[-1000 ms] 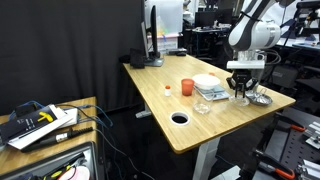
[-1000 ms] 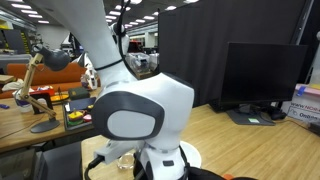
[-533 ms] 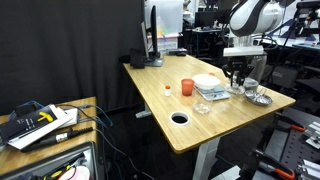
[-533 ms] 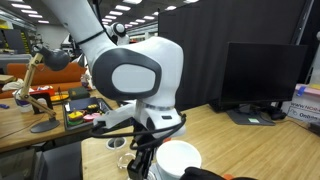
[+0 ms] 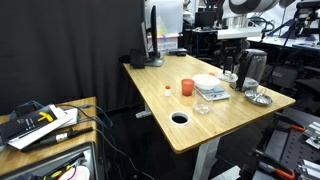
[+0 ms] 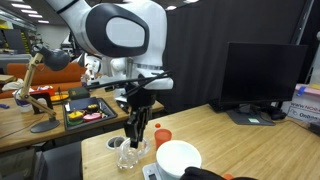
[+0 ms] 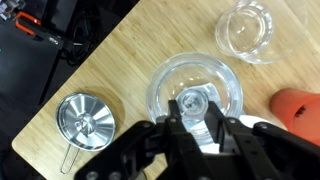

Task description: Take the clear lid from the table and put it on the clear cup

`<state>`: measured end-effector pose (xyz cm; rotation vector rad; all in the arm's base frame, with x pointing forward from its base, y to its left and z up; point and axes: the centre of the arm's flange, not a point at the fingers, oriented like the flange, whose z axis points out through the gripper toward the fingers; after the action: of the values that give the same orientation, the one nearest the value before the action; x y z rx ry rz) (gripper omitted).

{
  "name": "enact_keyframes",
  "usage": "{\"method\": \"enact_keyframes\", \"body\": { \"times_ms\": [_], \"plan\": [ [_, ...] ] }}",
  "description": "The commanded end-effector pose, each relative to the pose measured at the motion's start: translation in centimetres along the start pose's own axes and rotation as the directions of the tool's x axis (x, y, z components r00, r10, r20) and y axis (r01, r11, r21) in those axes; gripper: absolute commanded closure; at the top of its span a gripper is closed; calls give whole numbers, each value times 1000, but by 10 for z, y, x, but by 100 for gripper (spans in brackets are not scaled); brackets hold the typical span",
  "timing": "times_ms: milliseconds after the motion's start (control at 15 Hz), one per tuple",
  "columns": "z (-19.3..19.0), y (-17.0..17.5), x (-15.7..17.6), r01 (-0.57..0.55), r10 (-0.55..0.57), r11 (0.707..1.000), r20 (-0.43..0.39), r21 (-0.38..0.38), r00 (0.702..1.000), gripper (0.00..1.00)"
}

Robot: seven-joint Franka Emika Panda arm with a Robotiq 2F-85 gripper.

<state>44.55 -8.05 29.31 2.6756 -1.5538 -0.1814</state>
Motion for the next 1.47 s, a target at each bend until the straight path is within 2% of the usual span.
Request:
{"method": "enact_keyframes", "body": {
  "times_ms": [0,200,467,667,1067,1400],
  "plan": [
    [-25,-18,-18,42,-42,999,-15,-16,999,92],
    [-34,-42,-37,108,-108,994,-25,-14,994,92],
    [-22,-79,-57,174,-175,984,-38,-25,984,92],
    [-11,-96,-59,193,-194,980,-26,-42,981,92],
    [12,-112,-50,209,-208,977,14,-51,978,92],
    [33,-112,-48,224,-221,972,38,-77,974,92]
  ]
}}
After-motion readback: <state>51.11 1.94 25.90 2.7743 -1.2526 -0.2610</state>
